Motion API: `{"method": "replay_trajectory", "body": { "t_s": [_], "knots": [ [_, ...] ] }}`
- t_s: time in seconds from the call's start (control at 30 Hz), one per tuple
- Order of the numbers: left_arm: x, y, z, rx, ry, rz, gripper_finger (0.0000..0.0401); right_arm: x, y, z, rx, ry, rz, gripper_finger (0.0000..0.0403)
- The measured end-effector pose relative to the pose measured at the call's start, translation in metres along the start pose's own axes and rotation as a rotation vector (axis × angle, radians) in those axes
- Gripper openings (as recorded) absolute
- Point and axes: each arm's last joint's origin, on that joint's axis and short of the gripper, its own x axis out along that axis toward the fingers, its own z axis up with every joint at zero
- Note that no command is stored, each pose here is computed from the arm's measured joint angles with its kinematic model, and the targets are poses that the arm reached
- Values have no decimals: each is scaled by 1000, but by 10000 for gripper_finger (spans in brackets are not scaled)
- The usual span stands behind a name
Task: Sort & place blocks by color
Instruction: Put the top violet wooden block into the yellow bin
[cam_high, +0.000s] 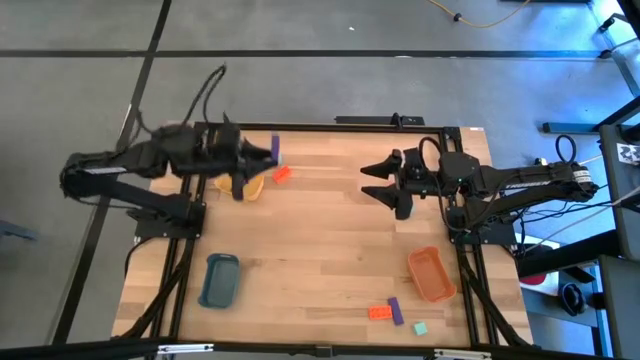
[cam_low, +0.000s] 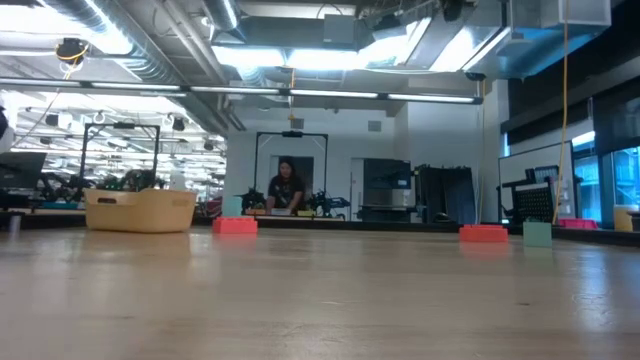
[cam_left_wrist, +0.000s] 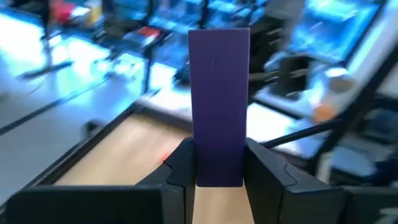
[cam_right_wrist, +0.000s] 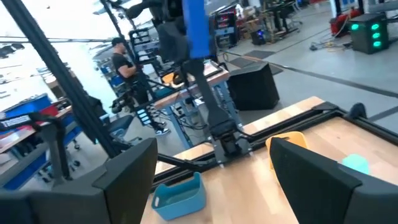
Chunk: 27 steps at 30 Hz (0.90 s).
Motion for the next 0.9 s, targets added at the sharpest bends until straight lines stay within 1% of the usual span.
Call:
{"method": "replay_trajectory", "body": {
  "t_s": [0.13, 0.27, 0.33, 0.4, 0.63, 0.73, 0.83, 0.9],
  "knots": [
    [13, -10, -36, -12, -46, -50, 92, 0, 1, 0, -3, 8, 16, 315],
    [20, -9, -74, -61, -90, -95, 92, 0, 1, 0, -13, 8, 17, 315],
    [21, -7, -87, -82, -107, -101, 92, 0, 1, 0, -18, 8, 17, 315],
    [22, -4, -95, -88, -108, -98, 92, 0, 1, 0, -18, 8, 17, 315],
    [22, 0, -95, -89, -124, -79, 92, 0, 0, 0, -18, 8, 17, 315],
    [20, 1, -92, -91, -139, -88, 92, 0, 0, 0, -17, 8, 16, 315],
    [21, 1, -93, -88, -127, -83, 92, 0, 0, 0, -18, 8, 15, 315],
    [21, 1, -88, -90, -106, -56, 92, 0, 0, 0, -17, 8, 15, 315]
  ]
}}
